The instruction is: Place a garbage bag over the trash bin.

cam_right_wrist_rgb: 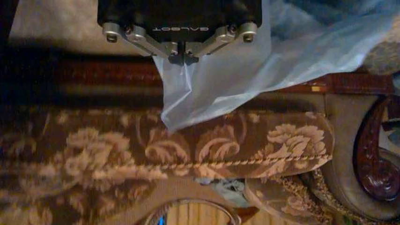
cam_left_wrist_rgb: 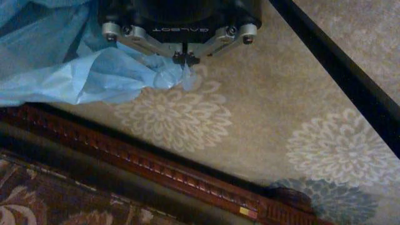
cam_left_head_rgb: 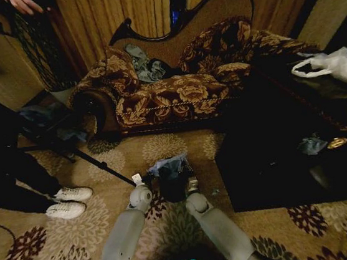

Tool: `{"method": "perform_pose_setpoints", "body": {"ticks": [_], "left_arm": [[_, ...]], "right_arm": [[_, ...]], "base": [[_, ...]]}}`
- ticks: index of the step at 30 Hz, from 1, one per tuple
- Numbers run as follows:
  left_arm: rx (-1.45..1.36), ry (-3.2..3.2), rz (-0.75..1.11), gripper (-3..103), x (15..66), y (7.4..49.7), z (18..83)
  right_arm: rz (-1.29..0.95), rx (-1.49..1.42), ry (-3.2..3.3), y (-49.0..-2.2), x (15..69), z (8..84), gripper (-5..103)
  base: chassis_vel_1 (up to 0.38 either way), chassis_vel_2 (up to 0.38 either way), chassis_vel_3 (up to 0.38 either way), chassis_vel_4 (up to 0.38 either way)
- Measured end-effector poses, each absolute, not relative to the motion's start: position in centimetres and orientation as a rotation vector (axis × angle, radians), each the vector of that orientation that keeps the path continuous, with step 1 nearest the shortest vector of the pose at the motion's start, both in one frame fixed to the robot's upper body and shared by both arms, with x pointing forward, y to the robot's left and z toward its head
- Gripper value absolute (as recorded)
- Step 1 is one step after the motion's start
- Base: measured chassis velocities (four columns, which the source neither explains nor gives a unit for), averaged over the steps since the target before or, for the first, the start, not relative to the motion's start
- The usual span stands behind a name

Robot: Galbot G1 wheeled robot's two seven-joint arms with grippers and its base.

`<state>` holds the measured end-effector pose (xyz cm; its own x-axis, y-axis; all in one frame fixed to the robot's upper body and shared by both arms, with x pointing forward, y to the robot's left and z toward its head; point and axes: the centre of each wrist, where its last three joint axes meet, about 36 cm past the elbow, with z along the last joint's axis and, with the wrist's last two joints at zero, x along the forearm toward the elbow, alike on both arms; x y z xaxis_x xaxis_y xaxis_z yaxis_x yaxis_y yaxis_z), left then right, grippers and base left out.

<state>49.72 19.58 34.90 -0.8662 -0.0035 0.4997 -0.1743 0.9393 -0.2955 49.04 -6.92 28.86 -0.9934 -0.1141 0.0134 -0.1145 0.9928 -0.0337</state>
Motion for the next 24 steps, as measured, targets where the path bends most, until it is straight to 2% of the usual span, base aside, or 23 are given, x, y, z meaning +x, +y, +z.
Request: {"method": "perform_pose_setpoints", "body": {"ticks": [6,14,20,24], "left_arm": [[0.123,-2.592,0.463,0,49.3,19.6,35.2],[0.112,-2.594,0.467,0,49.2,19.3,35.4],[0.105,-2.604,0.472,0,49.2,19.2,35.8],[0.108,-2.603,0.476,0,49.1,19.2,35.8]], "right_arm": [[0.241,0.212,-3.183,-9.3,50.6,29.1,0],[0.364,0.267,-3.18,-10.5,52.6,28.8,0],[0.562,0.359,-3.095,-15.2,55.1,27.6,0],[0.613,0.382,-3.067,-16.4,55.7,27.5,0]], "base": [[0.0,0.0,0.0,0.0],[0.0,0.0,0.0,0.0],[0.0,0.0,0.0,0.0],[0.0,0.0,0.0,0.0]]}}
